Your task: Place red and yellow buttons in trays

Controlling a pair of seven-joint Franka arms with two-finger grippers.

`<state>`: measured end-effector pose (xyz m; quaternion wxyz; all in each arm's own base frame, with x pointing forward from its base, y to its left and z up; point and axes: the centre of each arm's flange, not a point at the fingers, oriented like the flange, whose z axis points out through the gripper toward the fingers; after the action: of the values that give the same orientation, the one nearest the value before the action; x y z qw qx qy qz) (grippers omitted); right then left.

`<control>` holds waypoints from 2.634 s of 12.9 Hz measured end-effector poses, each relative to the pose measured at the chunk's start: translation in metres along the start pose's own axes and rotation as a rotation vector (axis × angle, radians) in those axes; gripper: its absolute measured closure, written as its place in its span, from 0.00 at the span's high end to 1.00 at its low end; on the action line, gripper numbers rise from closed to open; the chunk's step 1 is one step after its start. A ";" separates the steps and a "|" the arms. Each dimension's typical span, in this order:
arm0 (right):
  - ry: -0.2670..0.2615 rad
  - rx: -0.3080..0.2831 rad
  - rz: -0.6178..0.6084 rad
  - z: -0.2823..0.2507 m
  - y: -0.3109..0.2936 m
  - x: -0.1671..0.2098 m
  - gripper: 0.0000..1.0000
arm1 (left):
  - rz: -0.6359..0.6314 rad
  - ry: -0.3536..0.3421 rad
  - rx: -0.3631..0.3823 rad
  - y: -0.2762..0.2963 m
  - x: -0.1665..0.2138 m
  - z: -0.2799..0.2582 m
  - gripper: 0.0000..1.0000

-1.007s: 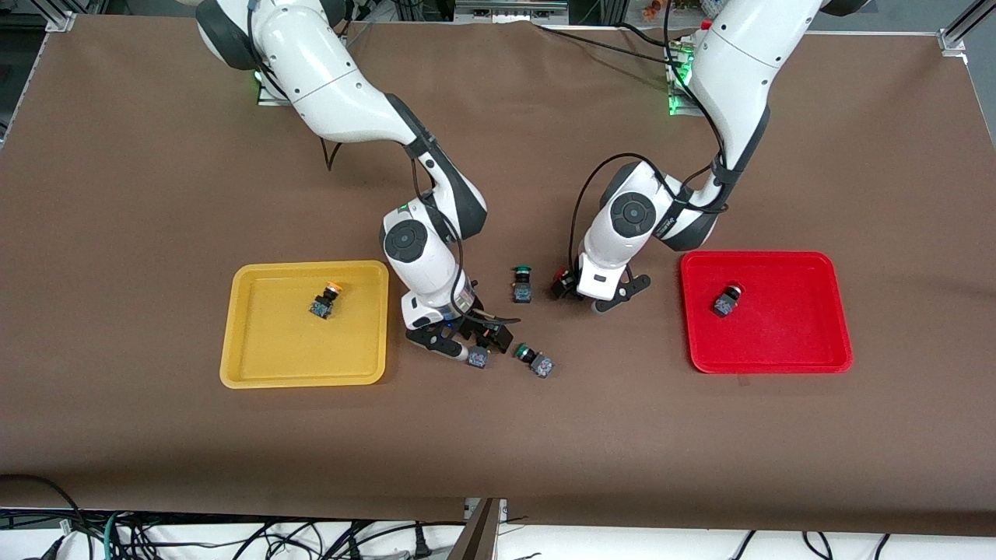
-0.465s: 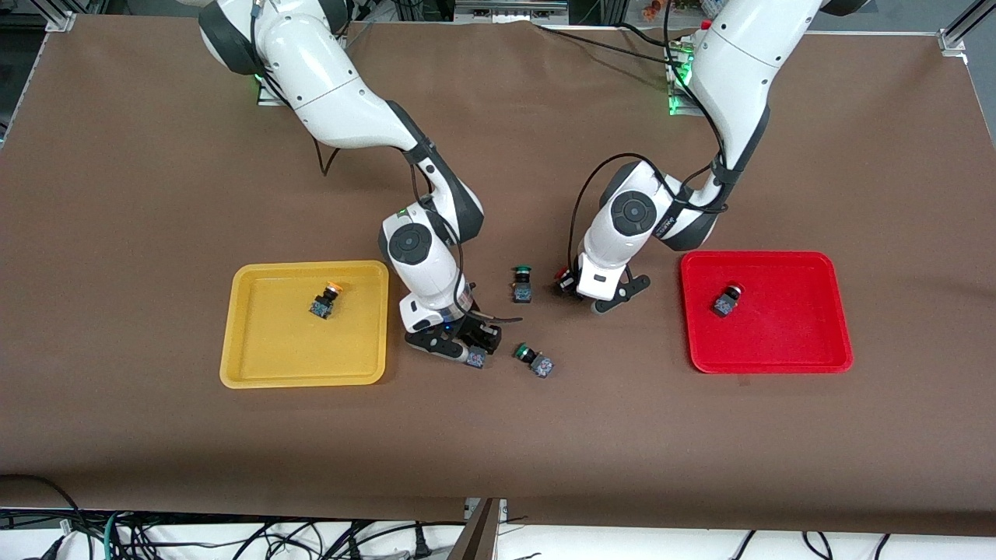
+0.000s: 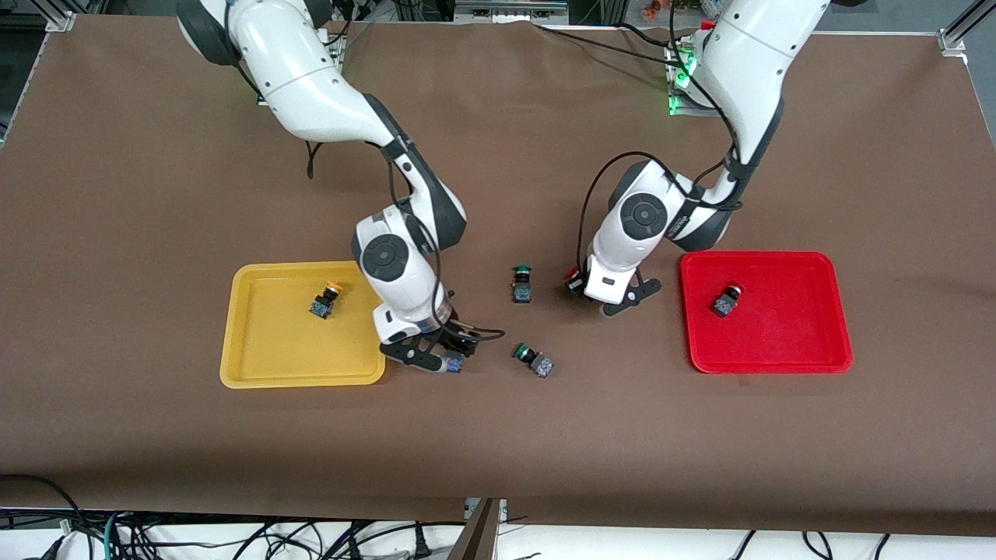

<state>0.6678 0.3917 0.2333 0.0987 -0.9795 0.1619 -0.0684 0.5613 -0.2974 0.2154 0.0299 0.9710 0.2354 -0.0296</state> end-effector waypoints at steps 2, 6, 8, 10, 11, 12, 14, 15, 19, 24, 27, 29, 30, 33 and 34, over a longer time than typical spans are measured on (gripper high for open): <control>-0.054 -0.086 -0.044 -0.028 0.032 0.024 0.42 | 0.098 -0.034 0.061 -0.032 0.030 -0.033 0.43; -0.130 -0.194 -0.061 -0.041 0.114 0.030 0.42 | 0.431 -0.146 0.113 -0.120 0.107 -0.088 0.43; -0.131 -0.202 -0.053 -0.023 0.144 0.007 0.42 | 0.613 -0.157 0.084 -0.165 0.145 -0.099 0.43; -0.117 -0.204 -0.049 -0.002 0.167 -0.013 0.43 | 0.770 -0.153 0.151 -0.203 0.169 -0.098 0.43; -0.113 -0.206 -0.050 0.004 0.173 -0.018 0.48 | 0.840 -0.154 0.212 -0.220 0.179 -0.096 0.43; -0.110 -0.204 -0.052 0.005 0.174 -0.019 0.58 | 0.904 -0.153 0.256 -0.234 0.188 -0.093 0.43; -0.099 -0.195 -0.052 -0.006 0.172 -0.015 0.78 | 1.073 -0.097 0.309 -0.246 0.207 -0.083 0.43; -0.097 -0.191 -0.050 -0.016 0.170 -0.011 0.87 | 1.157 -0.058 0.328 -0.247 0.215 -0.073 0.43; -0.152 -0.201 -0.045 -0.102 0.159 0.013 0.99 | 1.320 -0.018 0.325 -0.259 0.232 -0.023 0.46; -0.216 -0.169 -0.115 -0.237 0.178 0.021 0.99 | 1.363 0.000 0.342 -0.240 0.234 -0.049 0.82; -0.245 -0.123 -0.198 -0.330 0.212 0.017 0.99 | 1.308 -0.111 0.356 -0.211 0.215 -0.143 1.00; -0.264 -0.121 -0.243 -0.377 0.255 0.019 0.99 | 1.259 -0.176 0.359 -0.186 0.193 -0.224 1.00; -0.267 -0.136 -0.253 -0.391 0.273 0.019 0.99 | 1.213 -0.196 0.354 -0.180 0.183 -0.256 1.00; -0.267 -0.213 -0.302 -0.399 0.271 0.009 0.99 | 1.044 -0.188 0.330 -0.168 0.166 -0.313 1.00; -0.263 -0.221 -0.310 -0.399 0.269 0.008 0.99 | 0.985 -0.184 0.286 -0.164 0.162 -0.321 1.00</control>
<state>0.5276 0.0711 0.5641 -0.0005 -0.9980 0.0018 0.0639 0.6434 -0.0550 0.5163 -0.0723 0.9544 -0.2592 -0.1293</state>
